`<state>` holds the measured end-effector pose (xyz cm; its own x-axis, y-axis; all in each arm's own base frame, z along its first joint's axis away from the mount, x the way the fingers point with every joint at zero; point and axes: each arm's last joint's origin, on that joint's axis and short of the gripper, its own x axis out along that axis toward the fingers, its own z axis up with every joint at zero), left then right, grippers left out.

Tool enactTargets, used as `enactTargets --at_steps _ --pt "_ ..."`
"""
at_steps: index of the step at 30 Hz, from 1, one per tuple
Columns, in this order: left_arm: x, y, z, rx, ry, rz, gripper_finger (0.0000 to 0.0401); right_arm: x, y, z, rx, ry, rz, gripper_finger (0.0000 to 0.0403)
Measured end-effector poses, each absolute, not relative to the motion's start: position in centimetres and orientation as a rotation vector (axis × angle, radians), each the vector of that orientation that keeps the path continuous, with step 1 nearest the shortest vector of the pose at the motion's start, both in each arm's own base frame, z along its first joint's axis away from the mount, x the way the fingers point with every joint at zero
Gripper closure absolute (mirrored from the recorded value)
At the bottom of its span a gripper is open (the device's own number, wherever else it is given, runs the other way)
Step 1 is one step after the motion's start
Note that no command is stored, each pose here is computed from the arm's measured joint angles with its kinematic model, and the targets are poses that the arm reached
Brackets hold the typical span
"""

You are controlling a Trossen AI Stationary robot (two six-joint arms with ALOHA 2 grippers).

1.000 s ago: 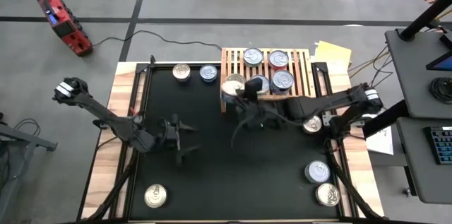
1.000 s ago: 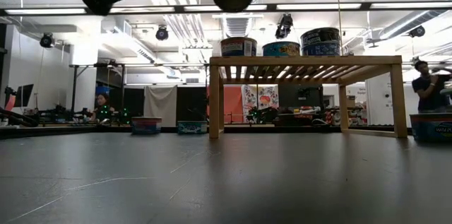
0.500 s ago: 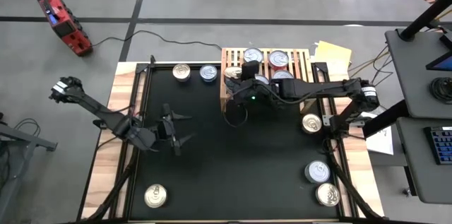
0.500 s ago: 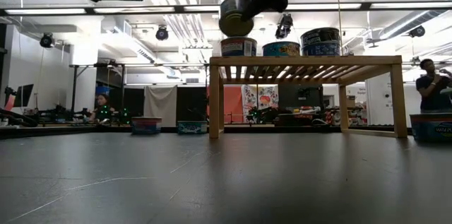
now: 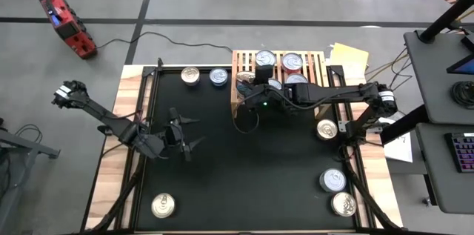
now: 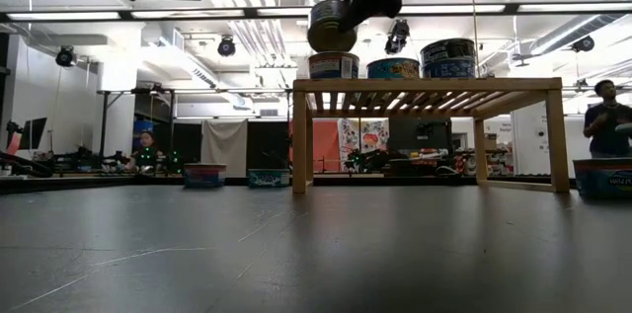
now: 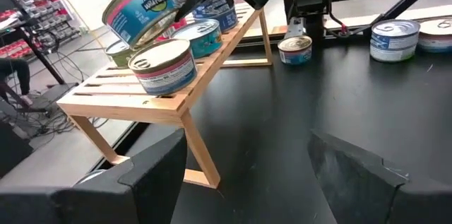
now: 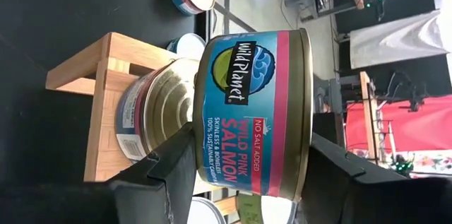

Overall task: Stack canned seafood by type on shelf
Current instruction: Stack the blue-pink tuna can on top of the blue-pink tuna can on the shelf

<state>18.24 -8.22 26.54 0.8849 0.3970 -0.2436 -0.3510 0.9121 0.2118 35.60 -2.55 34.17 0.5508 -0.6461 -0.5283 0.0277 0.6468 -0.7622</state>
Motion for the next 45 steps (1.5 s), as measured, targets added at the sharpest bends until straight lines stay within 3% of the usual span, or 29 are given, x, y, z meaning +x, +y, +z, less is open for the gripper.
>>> enactTargets --at_steps 17,45 --pt "18.22 -8.17 26.69 0.286 0.310 0.391 0.0125 35.63 -2.55 33.81 -0.710 0.897 -0.482 0.0209" --pt "18.20 -8.16 26.59 0.296 0.314 0.390 0.0125 35.64 -2.54 33.65 -0.716 0.901 -0.468 0.0199"
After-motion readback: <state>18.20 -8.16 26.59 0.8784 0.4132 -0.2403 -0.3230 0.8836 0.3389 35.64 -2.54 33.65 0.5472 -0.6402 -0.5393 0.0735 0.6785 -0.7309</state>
